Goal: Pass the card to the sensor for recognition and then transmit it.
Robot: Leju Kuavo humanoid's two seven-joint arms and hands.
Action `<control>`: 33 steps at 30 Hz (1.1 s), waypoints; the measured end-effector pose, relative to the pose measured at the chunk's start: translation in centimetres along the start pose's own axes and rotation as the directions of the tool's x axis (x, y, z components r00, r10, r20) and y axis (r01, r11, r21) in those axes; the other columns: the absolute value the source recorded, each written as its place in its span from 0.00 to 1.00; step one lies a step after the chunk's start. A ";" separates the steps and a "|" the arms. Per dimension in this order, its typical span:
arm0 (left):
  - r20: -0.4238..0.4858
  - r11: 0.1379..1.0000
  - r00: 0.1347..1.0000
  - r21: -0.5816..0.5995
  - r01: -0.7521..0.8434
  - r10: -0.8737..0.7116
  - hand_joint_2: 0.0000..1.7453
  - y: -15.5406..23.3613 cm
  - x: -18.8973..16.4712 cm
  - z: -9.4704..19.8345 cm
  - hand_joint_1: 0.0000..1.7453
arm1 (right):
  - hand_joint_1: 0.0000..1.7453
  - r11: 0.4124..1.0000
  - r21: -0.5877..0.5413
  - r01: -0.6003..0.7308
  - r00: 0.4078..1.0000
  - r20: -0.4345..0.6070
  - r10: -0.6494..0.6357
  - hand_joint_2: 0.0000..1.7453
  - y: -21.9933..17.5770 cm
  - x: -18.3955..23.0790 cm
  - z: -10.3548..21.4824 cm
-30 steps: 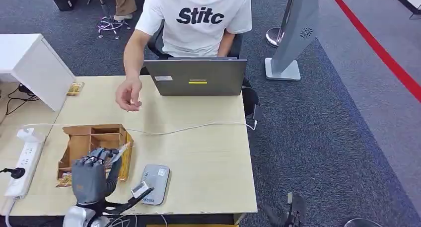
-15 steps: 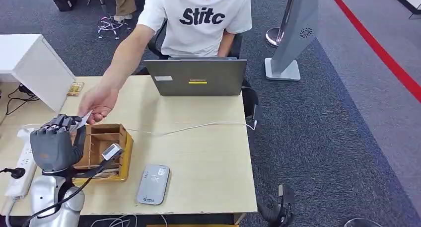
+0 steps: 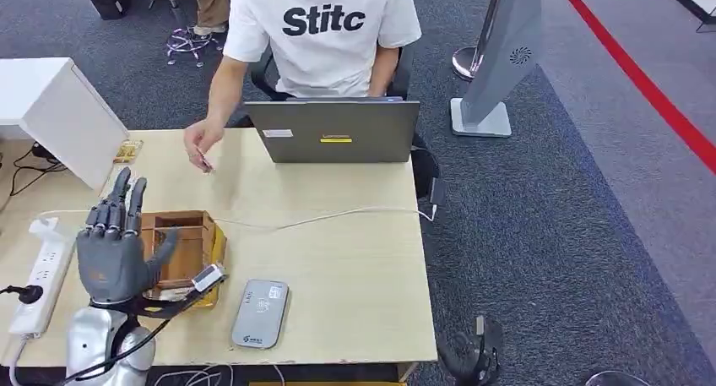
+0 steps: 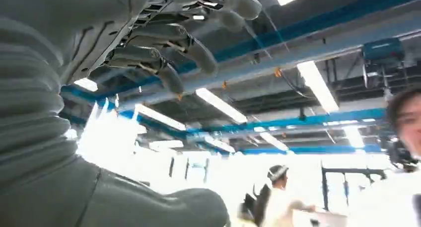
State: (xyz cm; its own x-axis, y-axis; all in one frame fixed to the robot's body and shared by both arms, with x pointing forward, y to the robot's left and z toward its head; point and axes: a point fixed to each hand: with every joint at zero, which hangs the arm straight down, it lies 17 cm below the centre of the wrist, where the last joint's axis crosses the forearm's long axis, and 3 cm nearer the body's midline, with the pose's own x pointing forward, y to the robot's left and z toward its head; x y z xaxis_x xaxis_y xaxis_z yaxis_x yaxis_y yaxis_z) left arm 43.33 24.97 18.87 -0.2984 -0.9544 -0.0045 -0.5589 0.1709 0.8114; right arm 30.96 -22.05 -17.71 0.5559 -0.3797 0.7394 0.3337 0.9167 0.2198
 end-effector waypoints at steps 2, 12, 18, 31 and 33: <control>-0.010 0.992 0.995 -0.083 -0.097 0.096 1.00 -2.3 1.7 0.9 0.00 | 0.00 1.000 -0.005 0.009 1.000 0.005 -0.009 1.00 -0.2 0.0 0.1; 0.116 0.835 0.977 -0.543 -0.087 0.177 1.00 -11.6 9.1 9.0 0.00 | 0.00 0.999 -0.041 0.032 0.999 0.023 -0.031 1.00 -2.6 -0.5 0.5; 0.217 0.899 0.974 -0.437 0.032 0.071 1.00 -8.7 9.1 10.6 0.00 | 0.00 0.997 -0.070 0.043 0.999 0.024 -0.041 1.00 -3.9 -0.8 0.7; 0.278 0.948 0.960 -0.311 0.064 0.026 1.00 -2.3 9.6 11.9 0.00 | 0.00 0.991 -0.116 0.064 0.998 0.030 -0.061 1.00 -5.4 -1.1 0.9; 0.266 0.942 0.963 -0.332 0.056 0.036 1.00 -2.4 9.3 12.2 0.00 | 0.00 0.991 -0.118 0.066 0.998 0.031 -0.063 1.00 -5.5 -1.1 0.9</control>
State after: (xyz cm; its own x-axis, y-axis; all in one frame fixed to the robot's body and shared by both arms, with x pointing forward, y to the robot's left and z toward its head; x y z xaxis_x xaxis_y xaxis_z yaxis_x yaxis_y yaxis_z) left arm 32.46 18.63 9.70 -0.5136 -0.8481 -0.1302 -0.2863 0.0263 0.9578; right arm 27.82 -26.58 -19.12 0.5097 -0.4325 0.7437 0.4572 0.8685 0.1916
